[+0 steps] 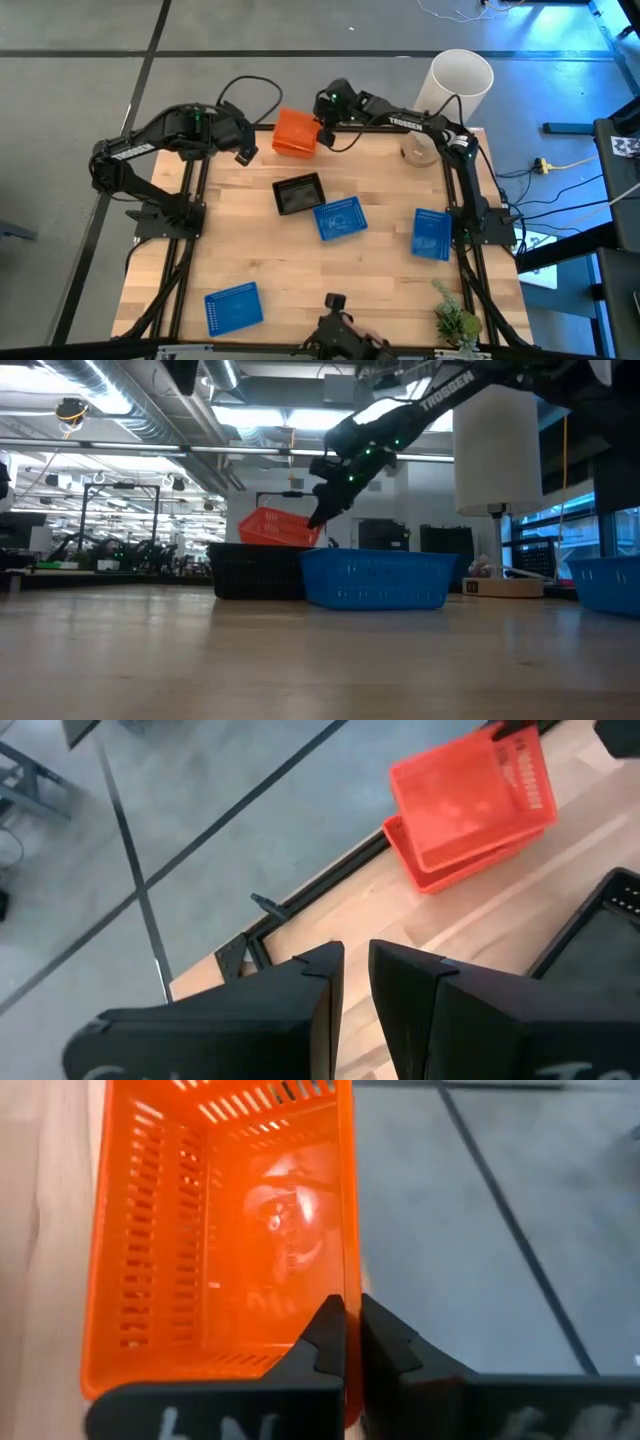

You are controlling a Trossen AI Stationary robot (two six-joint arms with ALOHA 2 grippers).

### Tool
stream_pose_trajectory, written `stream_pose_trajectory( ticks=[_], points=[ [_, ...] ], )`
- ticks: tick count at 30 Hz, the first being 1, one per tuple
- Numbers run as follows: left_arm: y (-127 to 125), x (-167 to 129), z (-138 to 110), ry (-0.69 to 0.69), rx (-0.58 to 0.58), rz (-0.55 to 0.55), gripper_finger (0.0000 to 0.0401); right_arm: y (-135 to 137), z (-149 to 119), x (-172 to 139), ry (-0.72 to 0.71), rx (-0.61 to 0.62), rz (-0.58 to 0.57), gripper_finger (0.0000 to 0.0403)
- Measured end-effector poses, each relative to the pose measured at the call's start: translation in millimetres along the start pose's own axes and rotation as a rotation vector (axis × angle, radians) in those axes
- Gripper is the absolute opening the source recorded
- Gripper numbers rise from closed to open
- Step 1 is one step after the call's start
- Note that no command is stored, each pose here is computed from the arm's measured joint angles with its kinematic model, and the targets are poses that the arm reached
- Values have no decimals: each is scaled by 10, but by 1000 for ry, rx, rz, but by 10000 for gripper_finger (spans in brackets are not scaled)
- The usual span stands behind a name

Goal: Stack baskets by color
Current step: Stack the bottom orange bin on top of the top orange bins, then stack the bottom blue bin on top of the top left blue bin

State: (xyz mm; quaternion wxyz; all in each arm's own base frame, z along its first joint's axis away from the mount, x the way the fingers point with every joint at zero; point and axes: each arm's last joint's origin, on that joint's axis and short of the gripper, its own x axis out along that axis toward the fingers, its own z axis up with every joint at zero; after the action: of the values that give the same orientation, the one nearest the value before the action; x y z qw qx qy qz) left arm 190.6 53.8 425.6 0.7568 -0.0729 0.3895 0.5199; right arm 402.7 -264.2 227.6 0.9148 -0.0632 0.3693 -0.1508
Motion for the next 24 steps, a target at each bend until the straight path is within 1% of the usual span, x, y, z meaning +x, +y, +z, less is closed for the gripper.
stream_pose_trajectory(
  ticks=[4,10,12,14,16,21,24],
  points=[
    [15,15,8,3,-8,8,45,41,-57,31,26,6,81,4],
    [21,21,11,5,-11,11,45,86,-121,2,94,22,147,6],
    [21,21,11,5,-10,11,45,95,-141,-3,116,39,157,18],
    [21,21,11,5,-10,11,45,94,-157,-5,144,83,133,37],
    [21,21,11,5,-10,11,45,94,-165,-7,155,98,127,54],
    [21,21,11,5,-10,11,45,108,-158,-8,159,103,128,92],
    [17,21,8,17,-10,-5,45,143,-62,-74,177,99,150,111]
  ],
)
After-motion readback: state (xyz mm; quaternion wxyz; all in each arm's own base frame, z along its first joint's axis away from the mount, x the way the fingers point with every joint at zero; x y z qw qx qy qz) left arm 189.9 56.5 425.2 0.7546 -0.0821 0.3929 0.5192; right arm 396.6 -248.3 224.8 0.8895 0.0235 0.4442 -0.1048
